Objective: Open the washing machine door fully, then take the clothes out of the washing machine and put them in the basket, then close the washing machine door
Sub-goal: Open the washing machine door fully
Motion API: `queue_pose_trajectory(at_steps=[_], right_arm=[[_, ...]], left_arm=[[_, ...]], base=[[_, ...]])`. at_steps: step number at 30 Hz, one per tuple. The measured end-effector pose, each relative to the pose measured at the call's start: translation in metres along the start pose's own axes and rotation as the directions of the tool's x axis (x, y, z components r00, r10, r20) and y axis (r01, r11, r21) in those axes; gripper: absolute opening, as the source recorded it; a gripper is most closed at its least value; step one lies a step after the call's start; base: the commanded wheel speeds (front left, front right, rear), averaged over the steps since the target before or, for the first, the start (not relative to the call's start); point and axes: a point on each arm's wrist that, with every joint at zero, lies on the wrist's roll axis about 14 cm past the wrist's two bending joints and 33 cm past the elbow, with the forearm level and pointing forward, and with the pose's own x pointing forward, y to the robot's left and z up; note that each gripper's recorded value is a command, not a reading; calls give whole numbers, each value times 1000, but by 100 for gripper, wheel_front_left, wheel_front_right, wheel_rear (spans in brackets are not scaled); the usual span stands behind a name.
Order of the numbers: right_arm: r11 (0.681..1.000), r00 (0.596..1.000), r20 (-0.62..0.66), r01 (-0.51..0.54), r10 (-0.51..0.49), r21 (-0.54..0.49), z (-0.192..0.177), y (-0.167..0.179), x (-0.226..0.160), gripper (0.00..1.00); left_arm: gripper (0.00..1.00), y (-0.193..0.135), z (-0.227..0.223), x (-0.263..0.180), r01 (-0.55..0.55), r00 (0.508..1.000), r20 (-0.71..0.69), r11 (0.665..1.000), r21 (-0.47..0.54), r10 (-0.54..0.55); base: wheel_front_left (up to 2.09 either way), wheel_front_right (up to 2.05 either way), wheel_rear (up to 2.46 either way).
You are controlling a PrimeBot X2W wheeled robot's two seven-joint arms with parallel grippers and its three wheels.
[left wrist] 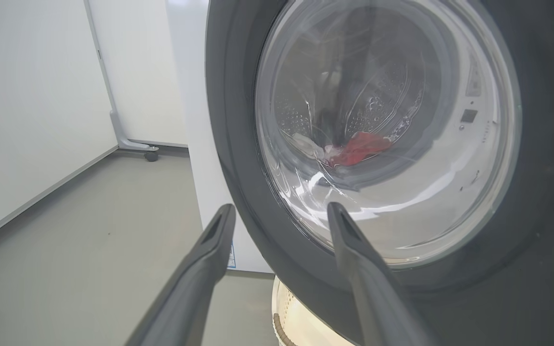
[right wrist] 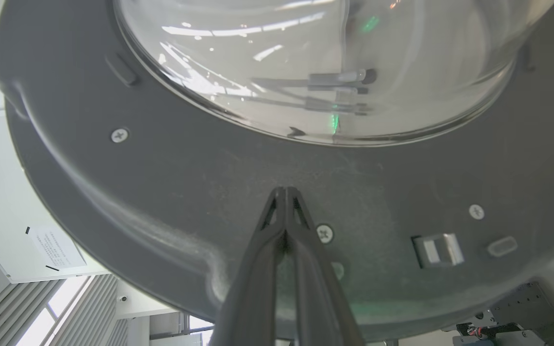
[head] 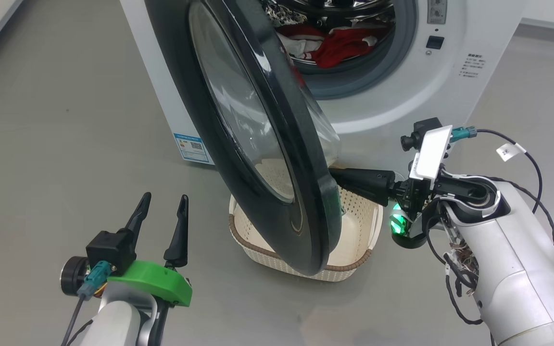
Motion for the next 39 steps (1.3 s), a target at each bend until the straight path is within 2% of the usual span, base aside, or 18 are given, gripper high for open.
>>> queue_pose_trajectory(at_steps=[12,22,30,39], right_arm=[[1000,999,-51,-4,4,-2,-16,1,12,0],[998,999,21,-50,50,33,-11,5,7,0],[990,978,178,-122,107,71,7,7,-19,0],[973,905,395,-211,159,93,25,3,-62,0]], left_arm=[[100,6,5,-6,-18,1000,17,1000,-2,18],[100,10,5,-10,-30,999,18,1000,-9,30],[100,2,3,-6,-4,1000,13,1000,-4,4],[100,-9,-2,-5,30,1000,2,1000,7,-30]], base=[[0,0,0],[0,0,0],[0,0,0],[0,0,0]])
